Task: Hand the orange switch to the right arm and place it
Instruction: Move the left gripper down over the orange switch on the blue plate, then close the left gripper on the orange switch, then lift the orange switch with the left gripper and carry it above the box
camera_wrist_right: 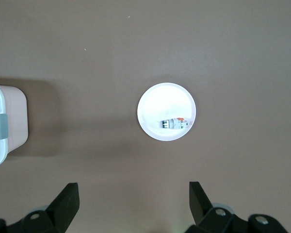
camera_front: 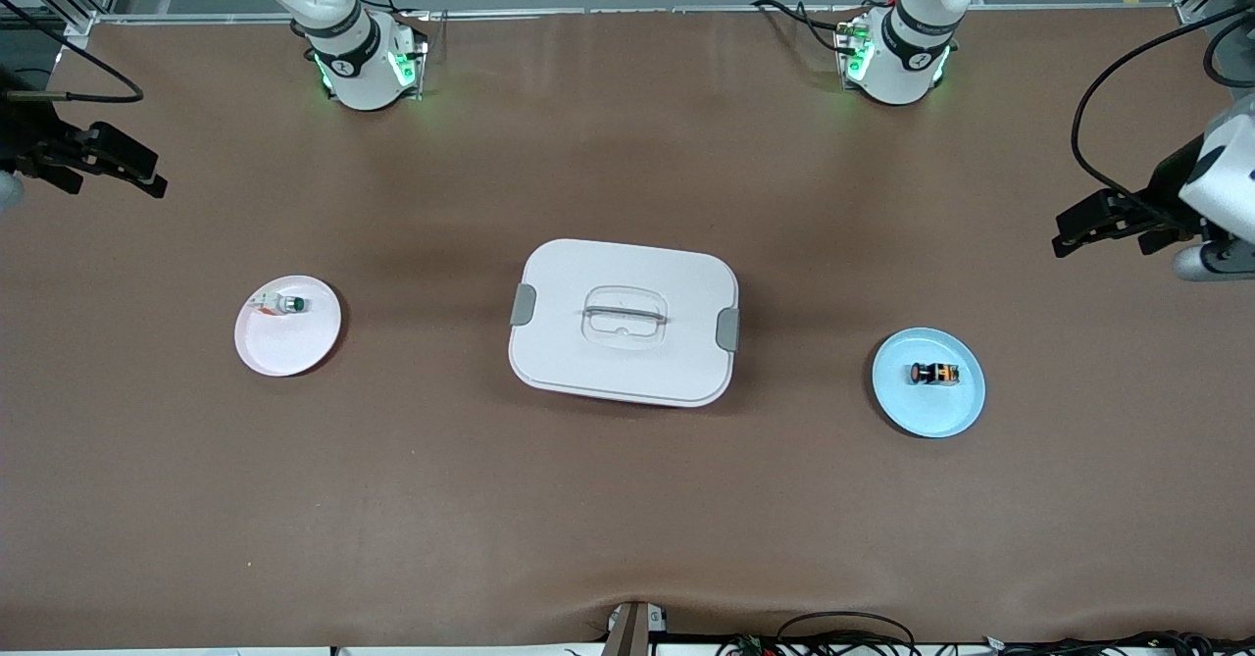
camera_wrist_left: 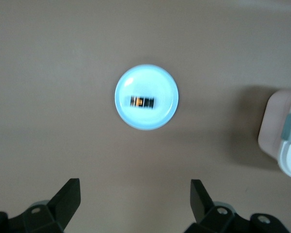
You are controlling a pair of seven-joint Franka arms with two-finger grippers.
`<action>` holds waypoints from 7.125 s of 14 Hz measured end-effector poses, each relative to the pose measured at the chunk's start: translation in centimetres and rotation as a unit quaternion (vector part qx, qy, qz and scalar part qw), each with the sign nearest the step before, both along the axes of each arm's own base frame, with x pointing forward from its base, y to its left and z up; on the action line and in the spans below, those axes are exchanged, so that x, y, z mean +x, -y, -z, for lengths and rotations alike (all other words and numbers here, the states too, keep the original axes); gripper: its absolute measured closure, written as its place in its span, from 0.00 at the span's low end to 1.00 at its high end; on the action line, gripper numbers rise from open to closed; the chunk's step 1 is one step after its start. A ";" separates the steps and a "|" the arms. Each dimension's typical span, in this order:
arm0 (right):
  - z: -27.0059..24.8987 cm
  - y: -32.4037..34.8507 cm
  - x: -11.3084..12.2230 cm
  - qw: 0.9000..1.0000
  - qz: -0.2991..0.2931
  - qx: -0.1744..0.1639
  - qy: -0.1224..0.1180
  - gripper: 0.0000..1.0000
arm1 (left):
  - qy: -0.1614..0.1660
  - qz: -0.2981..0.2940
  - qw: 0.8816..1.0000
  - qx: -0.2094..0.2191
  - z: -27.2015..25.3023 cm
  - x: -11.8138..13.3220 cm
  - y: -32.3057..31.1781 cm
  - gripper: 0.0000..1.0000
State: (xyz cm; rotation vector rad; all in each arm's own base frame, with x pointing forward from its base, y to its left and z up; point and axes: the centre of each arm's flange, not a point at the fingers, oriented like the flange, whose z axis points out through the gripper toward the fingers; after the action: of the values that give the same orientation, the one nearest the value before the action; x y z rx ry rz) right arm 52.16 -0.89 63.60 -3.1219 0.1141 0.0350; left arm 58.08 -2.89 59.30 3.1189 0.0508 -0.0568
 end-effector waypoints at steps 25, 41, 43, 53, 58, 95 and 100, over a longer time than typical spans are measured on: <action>0.2 0.2 -0.1 1.000 0.002 0.000 -0.004 0.00 | -0.023 0.073 0.997 0.022 29.2 2.7 -1.5 0.00; 0.2 0.3 -0.1 1.000 0.003 0.000 -0.004 0.00 | -0.003 0.110 0.994 0.018 39.0 4.4 1.0 0.00; 0.2 0.3 -0.1 1.000 0.003 0.000 -0.004 0.00 | 0.000 0.110 0.994 0.018 39.6 4.6 1.0 0.00; 0.2 0.3 -0.1 1.000 0.003 0.000 -0.005 0.00 | 0.007 0.107 0.994 0.018 41.9 4.6 0.7 0.00; 0.2 0.3 -0.1 1.000 0.003 0.000 -0.005 0.00 | 0.007 0.105 0.994 0.018 41.9 4.6 0.5 0.00; 0.2 0.5 0.0 1.000 0.005 0.000 -0.003 0.00 | -0.145 -0.104 0.978 -0.104 9.8 1.5 9.7 0.28; 0.1 1.8 -0.1 1.000 0.017 0.001 -0.003 0.00 | -0.167 -0.220 0.946 -0.170 5.2 1.5 13.9 0.28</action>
State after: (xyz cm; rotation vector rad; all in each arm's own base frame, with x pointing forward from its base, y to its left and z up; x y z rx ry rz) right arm 52.07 -2.65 63.48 -3.1175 0.1670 0.0434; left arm 59.55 -16.82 54.11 2.6457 0.6593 -0.5200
